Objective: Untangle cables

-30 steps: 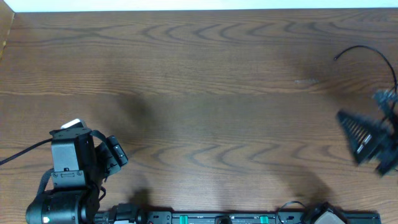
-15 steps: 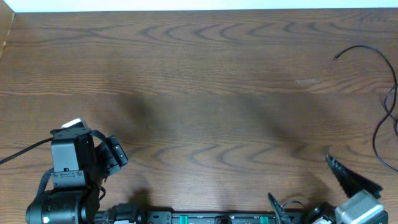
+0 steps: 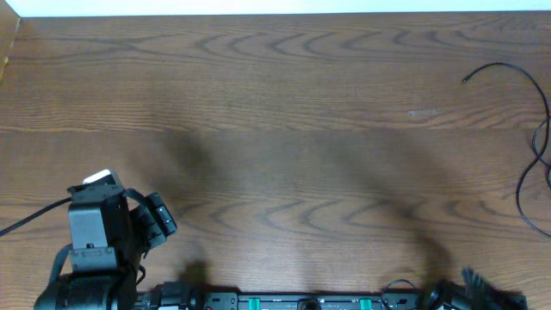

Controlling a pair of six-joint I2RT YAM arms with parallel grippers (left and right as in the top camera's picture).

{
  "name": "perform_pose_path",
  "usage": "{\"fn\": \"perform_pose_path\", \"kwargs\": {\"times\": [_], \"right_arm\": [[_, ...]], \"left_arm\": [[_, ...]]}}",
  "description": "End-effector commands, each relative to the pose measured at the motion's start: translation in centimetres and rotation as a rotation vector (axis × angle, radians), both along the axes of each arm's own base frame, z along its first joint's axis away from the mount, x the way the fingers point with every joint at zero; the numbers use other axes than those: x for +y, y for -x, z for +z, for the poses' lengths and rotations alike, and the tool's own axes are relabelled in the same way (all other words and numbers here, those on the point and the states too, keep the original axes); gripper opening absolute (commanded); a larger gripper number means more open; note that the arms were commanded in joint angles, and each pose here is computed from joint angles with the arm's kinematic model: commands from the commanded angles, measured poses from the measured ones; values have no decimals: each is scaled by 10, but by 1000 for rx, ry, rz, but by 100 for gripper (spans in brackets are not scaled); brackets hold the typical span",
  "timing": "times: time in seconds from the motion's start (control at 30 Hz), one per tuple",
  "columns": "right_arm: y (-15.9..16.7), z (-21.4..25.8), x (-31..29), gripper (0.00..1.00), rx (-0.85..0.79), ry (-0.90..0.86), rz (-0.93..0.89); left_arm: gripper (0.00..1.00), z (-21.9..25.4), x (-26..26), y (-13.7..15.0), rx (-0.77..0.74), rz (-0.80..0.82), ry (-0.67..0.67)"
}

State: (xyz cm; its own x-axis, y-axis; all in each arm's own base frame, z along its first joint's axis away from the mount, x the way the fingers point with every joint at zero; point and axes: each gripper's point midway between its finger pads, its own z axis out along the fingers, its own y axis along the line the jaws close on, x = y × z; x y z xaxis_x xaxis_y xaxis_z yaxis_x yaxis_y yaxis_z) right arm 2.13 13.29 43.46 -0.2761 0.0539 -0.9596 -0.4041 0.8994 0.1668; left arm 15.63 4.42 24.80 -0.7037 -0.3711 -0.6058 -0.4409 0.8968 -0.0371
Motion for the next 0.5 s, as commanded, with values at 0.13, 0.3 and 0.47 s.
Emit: {"fn": "perform_pose_path", "kwargs": {"times": [0.13, 0.3, 0.47], "right_arm": [[57, -22, -22, 99, -144, 122, -99], [78, -34, -37, 99, -212, 142, -230], [89, -44, -30, 99, -241, 127, -209]], "left_arm": [[91, 7, 1, 4, -34, 0, -8], [91, 7, 1, 4, -35, 1, -8], [91, 7, 1, 4, -33, 0, -7]]}}
